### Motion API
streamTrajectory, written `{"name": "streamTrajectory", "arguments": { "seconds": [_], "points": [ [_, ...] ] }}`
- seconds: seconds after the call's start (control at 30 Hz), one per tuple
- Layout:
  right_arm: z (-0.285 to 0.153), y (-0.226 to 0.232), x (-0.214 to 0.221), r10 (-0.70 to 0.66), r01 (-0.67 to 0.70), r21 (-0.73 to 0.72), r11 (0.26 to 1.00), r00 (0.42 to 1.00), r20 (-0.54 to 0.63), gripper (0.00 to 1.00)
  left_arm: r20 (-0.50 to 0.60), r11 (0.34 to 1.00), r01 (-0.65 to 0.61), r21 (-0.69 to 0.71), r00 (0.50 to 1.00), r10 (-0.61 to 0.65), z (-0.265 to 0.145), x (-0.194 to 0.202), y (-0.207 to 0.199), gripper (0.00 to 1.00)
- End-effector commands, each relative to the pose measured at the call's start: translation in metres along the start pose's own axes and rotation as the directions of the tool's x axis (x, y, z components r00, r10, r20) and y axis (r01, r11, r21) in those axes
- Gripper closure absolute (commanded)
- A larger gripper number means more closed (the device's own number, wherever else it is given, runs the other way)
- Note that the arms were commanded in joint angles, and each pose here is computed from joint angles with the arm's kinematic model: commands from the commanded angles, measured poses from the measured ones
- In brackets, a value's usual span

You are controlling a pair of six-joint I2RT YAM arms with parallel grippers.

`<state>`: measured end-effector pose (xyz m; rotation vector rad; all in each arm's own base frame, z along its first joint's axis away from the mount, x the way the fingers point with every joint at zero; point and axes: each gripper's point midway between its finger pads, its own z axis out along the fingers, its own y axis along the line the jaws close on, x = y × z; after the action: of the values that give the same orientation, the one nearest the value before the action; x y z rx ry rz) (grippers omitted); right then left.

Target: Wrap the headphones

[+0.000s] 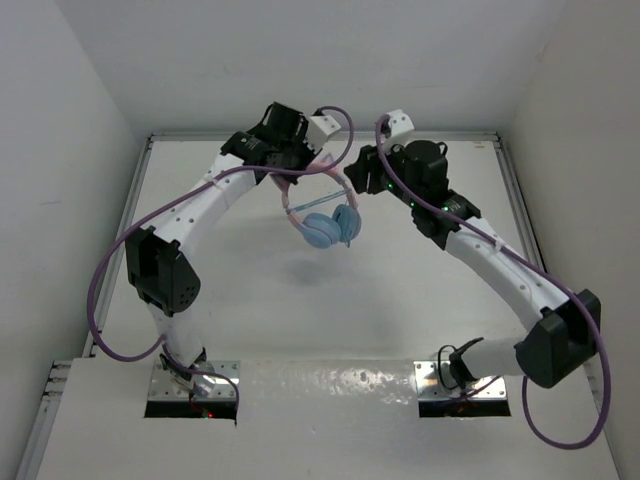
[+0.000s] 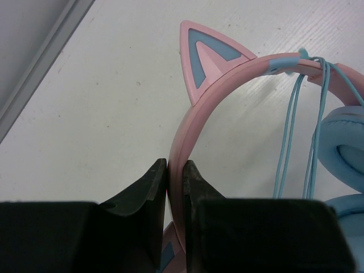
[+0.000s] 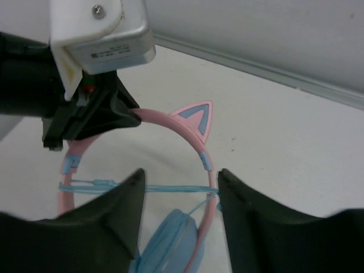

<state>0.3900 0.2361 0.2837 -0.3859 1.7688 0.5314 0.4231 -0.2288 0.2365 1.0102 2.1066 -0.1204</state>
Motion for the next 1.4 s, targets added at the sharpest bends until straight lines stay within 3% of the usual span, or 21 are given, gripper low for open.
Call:
{"name": "streamTrajectory", "arguments": {
  "seconds": [0.0, 0.07, 0.1, 0.2, 0.3, 0.53, 0.67, 0.93, 1.07, 1.17, 1.2, 1.27, 1.3, 1.37],
  "points": [
    [-0.014, -0.012, 0.018, 0.031, -0.023, 0.082, 0.996, 0.996, -0.086, 0.57, 0.155, 0.998, 0.044, -0.035, 0.987, -0.038, -0.024, -0.04, 0.007, 1.0],
    [-0.017, -0.017, 0.037, 0.039, -0.024, 0.107, 0.994, 0.989, -0.142, 0.67, 0.159, 0.998, 0.052, -0.045, 0.986, -0.044, -0.023, -0.041, 0.009, 1.0],
    [-0.019, -0.017, 0.047, 0.058, -0.038, 0.115, 0.993, 0.983, -0.176, 0.65, 0.16, 0.997, 0.058, -0.053, 0.986, -0.049, -0.024, -0.041, 0.011, 1.0],
    [-0.02, -0.013, 0.069, 0.13, -0.103, 0.121, 0.987, 0.96, -0.246, 0.42, 0.166, 0.994, 0.08, -0.079, 0.984, -0.066, -0.023, -0.044, 0.015, 1.0],
    [-0.018, -0.011, 0.077, 0.19, -0.162, 0.134, 0.978, 0.953, -0.238, 0.32, 0.173, 0.992, 0.092, -0.08, 0.982, -0.077, -0.023, -0.045, 0.015, 1.0],
    [0.003, -0.014, 0.076, 0.15, -0.126, 0.119, 0.985, 0.963, -0.223, 0.3, 0.165, 0.993, 0.089, -0.073, 0.983, -0.076, -0.023, -0.042, 0.013, 1.0],
    [0.007, -0.015, 0.095, 0.2, -0.158, 0.157, 0.975, 0.929, -0.311, 0.31, 0.166, 0.987, 0.109, -0.12, 0.982, -0.088, -0.026, -0.042, 0.021, 1.0],
    [0.015, -0.009, 0.118, 0.283, -0.242, 0.166, 0.956, 0.909, -0.306, 0.31, 0.175, 0.98, 0.163, -0.118, 0.974, -0.141, -0.023, -0.044, 0.021, 1.0],
    [0.025, 0.008, 0.117, 0.3, -0.286, 0.092, 0.954, 0.897, -0.325, 0.37, 0.179, 0.977, 0.172, -0.124, 0.973, -0.149, -0.025, -0.045, 0.021, 1.0],
    [0.026, 0.008, 0.12, 0.308, -0.293, 0.096, 0.951, 0.892, -0.33, 0.59, 0.187, 0.974, 0.184, -0.135, 0.97, -0.157, -0.027, -0.047, 0.024, 1.0],
    [0.026, 0.007, 0.119, 0.306, -0.29, 0.1, 0.952, 0.895, -0.324, 0.73, 0.186, 0.973, 0.184, -0.138, 0.97, -0.156, -0.027, -0.046, 0.025, 1.0],
    [0.024, 0.003, 0.114, 0.288, -0.269, 0.106, 0.957, 0.91, -0.298, 0.88, 0.179, 0.973, 0.185, -0.139, 0.971, -0.159, -0.026, -0.043, 0.024, 1.0],
    [0.023, 0.0, 0.113, 0.28, -0.258, 0.114, 0.96, 0.915, -0.29, 1.0, 0.173, 0.973, 0.187, -0.138, 0.971, -0.162, -0.024, -0.042, 0.024, 1.0],
    [0.019, -0.007, 0.108, 0.249, -0.219, 0.138, 0.966, 0.93, -0.271, 1.0, 0.164, 0.972, 0.197, -0.127, 0.971, -0.175, -0.021, -0.038, 0.02, 1.0]
  ]
}}
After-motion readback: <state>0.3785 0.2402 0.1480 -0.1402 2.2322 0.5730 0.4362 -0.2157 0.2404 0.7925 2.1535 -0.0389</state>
